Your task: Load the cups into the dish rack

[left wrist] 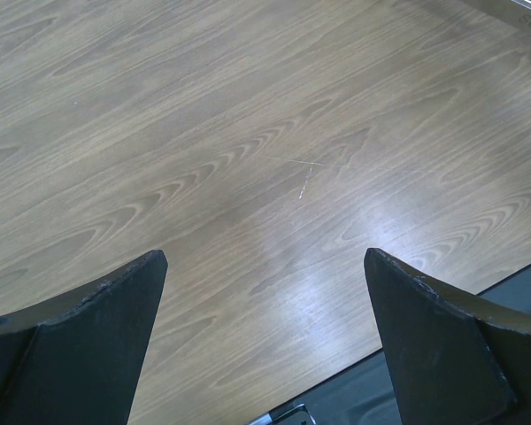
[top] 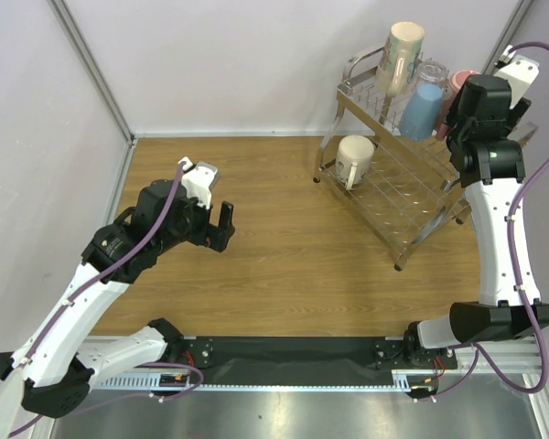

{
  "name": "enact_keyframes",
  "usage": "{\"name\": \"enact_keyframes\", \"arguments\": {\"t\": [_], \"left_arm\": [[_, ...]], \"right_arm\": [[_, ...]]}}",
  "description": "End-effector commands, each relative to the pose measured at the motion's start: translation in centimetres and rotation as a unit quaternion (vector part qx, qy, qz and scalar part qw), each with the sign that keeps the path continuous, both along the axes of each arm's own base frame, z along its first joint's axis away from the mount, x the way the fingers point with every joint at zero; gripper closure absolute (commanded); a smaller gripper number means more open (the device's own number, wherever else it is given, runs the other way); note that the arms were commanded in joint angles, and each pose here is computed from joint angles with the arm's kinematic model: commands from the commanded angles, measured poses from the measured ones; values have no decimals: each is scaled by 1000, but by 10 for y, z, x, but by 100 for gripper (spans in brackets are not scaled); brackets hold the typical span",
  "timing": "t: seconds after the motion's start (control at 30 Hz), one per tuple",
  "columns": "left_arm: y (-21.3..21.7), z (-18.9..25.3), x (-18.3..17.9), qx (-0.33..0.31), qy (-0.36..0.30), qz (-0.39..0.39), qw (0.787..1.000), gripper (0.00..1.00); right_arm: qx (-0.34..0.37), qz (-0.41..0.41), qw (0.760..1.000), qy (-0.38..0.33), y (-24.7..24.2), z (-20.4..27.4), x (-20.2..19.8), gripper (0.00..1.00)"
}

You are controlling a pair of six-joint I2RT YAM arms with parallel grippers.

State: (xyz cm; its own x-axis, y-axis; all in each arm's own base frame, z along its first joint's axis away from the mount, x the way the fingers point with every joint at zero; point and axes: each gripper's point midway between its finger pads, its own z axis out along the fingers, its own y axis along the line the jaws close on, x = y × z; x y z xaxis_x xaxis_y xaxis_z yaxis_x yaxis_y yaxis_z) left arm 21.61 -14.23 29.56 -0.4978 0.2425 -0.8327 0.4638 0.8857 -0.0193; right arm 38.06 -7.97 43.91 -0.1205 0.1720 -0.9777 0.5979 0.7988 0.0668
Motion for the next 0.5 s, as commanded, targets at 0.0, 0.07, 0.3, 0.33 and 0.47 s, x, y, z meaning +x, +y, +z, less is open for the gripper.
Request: {"name": "enact_keyframes", "arguments": {"t": [0.0, 0.07, 0.3, 0.33, 0.47], "left_arm": [[1, 16, 1, -6, -21, 0, 1000, 0], [1, 14, 1, -6, -17, 0, 1000, 0], [-1, 15, 1, -8, -12, -1, 1000, 0], [-1, 16, 1, -9, -13, 0, 1000, 0], [-4, 15, 1, -12, -7, -5, 1000, 1]], "right_arm": [[19, 14, 999, -36, 6, 6, 9, 100], [24, 22, 999, -36, 9, 4, 12, 100], [24, 19, 999, -26, 8, -2, 9, 100], [23, 17, 999, -25, 7, -4, 7, 100], [24, 16, 1000, -5, 7, -15, 2, 82]]}}
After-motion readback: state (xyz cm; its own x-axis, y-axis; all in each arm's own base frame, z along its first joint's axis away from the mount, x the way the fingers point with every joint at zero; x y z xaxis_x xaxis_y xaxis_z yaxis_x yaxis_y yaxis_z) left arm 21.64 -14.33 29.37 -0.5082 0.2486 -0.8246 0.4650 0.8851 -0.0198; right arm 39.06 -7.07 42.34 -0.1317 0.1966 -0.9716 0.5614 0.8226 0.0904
